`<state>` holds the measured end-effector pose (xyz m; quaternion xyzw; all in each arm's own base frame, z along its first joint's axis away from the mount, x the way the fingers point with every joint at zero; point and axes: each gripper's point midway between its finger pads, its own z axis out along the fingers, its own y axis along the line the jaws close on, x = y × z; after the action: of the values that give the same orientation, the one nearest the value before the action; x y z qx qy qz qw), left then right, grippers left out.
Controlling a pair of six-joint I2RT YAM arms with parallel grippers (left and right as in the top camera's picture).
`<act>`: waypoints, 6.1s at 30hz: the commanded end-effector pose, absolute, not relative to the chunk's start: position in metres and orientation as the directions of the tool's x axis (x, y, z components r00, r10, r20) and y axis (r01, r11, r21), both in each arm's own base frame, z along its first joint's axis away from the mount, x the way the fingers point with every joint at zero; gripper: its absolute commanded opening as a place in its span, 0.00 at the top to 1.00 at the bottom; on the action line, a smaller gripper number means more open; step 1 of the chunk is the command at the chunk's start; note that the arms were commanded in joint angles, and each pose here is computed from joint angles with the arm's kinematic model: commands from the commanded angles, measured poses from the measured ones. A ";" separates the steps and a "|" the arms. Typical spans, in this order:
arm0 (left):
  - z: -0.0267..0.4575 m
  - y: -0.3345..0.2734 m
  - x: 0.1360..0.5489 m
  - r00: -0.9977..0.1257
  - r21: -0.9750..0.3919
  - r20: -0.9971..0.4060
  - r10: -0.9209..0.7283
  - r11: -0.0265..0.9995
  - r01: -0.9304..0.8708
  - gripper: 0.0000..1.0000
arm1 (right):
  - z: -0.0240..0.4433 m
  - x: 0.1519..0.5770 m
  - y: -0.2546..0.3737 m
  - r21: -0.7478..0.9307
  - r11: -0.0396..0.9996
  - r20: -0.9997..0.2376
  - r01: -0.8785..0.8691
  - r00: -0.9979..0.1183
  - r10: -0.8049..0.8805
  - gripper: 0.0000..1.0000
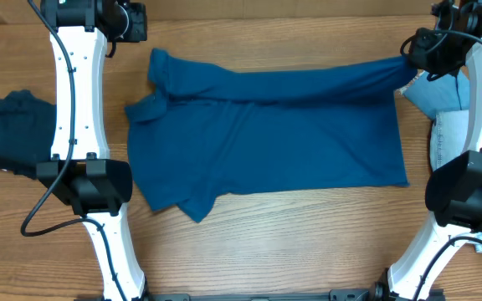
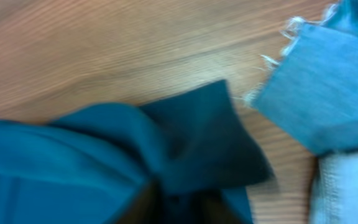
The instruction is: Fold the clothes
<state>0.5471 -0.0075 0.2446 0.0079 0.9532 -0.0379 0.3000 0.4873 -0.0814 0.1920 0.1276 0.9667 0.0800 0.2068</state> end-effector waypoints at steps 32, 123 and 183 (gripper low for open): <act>0.079 -0.073 0.564 -0.940 -0.386 -0.335 -0.065 0.920 0.074 0.56 | 0.123 0.456 -0.061 0.297 0.883 -0.116 0.363 -0.904 0.411 0.27; 0.259 -0.046 0.584 -0.746 -0.294 -0.664 -0.044 0.933 0.206 0.96 | 0.119 0.467 -0.035 0.331 0.913 -0.159 0.238 -0.940 0.303 0.91; 0.653 0.004 0.054 0.257 0.097 -0.959 0.118 0.991 -0.095 0.96 | 0.564 0.167 -0.018 0.146 0.981 -0.980 0.128 -0.119 0.162 0.96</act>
<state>0.0621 0.0003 0.6483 0.0148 0.6182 0.0495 0.7843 0.1694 -0.0187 0.5650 0.0945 0.7455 0.0106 0.6597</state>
